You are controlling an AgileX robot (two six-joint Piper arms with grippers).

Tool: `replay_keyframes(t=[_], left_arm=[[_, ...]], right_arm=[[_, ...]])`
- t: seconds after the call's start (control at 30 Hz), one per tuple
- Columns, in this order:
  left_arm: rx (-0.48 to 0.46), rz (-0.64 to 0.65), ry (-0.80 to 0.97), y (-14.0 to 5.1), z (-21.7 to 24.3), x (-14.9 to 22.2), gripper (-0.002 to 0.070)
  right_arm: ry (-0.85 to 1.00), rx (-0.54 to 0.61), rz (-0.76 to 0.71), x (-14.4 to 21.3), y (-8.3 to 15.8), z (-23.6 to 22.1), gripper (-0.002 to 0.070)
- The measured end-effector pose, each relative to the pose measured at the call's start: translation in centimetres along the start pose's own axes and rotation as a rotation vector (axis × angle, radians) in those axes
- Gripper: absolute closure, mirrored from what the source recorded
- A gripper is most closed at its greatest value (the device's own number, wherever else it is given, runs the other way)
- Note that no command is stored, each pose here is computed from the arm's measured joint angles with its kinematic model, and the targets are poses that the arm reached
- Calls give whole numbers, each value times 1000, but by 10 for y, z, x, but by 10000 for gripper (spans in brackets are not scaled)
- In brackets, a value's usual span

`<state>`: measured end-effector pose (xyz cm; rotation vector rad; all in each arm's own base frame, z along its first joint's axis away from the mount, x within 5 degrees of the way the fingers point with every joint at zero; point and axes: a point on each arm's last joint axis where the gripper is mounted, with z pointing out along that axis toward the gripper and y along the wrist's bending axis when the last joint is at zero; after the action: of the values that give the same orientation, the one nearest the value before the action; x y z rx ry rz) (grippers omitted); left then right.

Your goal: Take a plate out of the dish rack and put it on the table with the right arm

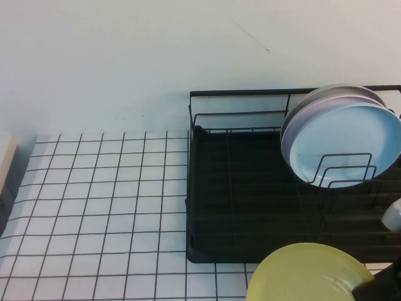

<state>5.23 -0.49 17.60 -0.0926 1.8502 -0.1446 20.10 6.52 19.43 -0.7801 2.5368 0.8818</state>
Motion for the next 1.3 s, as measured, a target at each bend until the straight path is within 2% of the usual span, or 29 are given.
replay_keyframes(t=[0.1,0.2,0.3,0.47,0.63,0.77,0.9,1.0,1.07,1.13,1.3], left_arm=[[0,0,0,0,0,0,678],[0,0,0,0,0,0,678],[0,0,0,0,0,0,678],[0,0,0,0,0,0,678],[0,0,0,0,0,0,678],[0,0,0,0,0,0,678],[0,0,0,0,0,0,678],[0,0,0,0,0,0,678],[0,0,0,0,0,0,678],[0,0,0,0,0,0,678],[0,0,0,0,0,0,678]], right_arm=[[40,6,-26,4,-1,0,446],[74,7,-46,7,-1,0,326],[97,5,-67,7,-1,-1,236],[145,-14,-121,-7,2,-14,195],[179,-6,-146,-35,8,-39,195],[168,48,-134,-59,12,-61,263],[99,100,-153,-73,24,-82,453],[27,122,-232,-70,47,-101,594],[-48,138,-296,-63,65,-113,637],[-232,208,-387,-49,94,-132,664],[-493,334,-491,-19,136,-159,671]])
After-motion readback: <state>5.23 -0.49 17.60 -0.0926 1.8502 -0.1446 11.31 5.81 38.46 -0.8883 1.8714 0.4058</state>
